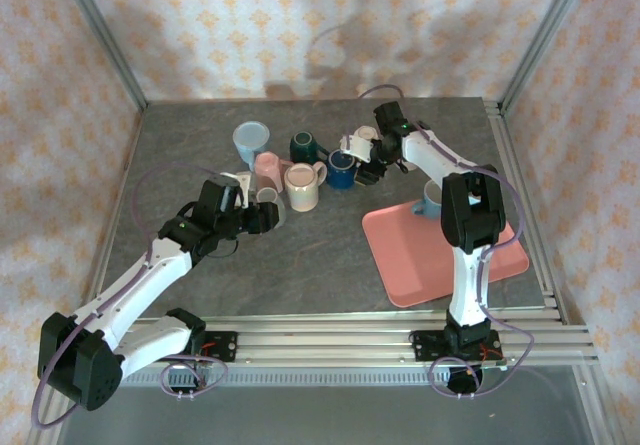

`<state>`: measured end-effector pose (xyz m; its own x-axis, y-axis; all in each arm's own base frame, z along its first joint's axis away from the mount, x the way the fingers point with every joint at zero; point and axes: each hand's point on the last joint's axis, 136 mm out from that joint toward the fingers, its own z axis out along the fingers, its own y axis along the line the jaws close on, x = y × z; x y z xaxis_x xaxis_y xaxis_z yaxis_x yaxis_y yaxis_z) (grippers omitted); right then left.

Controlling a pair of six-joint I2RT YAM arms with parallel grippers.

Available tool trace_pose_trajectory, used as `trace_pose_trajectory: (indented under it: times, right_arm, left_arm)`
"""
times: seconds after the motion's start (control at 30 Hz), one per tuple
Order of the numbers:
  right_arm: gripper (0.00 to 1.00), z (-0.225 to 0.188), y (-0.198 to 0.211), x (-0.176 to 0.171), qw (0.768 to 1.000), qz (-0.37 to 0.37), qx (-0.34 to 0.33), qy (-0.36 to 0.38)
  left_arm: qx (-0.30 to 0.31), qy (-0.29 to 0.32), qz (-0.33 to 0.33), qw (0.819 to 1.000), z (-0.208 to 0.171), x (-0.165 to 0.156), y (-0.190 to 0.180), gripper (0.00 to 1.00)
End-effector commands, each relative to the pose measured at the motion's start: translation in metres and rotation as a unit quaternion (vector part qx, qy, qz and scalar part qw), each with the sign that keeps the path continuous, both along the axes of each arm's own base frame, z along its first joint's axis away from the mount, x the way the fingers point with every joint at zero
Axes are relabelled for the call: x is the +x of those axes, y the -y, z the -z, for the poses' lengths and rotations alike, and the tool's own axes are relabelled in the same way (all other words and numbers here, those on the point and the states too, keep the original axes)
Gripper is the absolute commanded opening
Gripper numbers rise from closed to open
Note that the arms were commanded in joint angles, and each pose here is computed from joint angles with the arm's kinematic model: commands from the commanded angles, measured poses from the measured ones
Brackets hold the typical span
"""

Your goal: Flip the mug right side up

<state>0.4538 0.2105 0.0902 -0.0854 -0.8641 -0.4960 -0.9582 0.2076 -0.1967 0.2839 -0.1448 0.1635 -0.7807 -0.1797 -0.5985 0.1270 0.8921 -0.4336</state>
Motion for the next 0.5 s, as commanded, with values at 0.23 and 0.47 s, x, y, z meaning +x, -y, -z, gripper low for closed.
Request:
trace_pose_trajectory:
  times: [0.23,0.47]
  right_arm:
    - [0.54,0.008,0.0,-0.008,1.0,-0.01,0.004,-0.007]
    - [0.54,-0.007,-0.006,-0.036,1.0,-0.019,0.005,-0.003]
  left_arm:
    - [-0.006,0.007,0.007,1.0,0.001,0.002,0.002,0.58]
    - [-0.017,0.006,0.002,1.0,0.005,0.004,0.004,0.58]
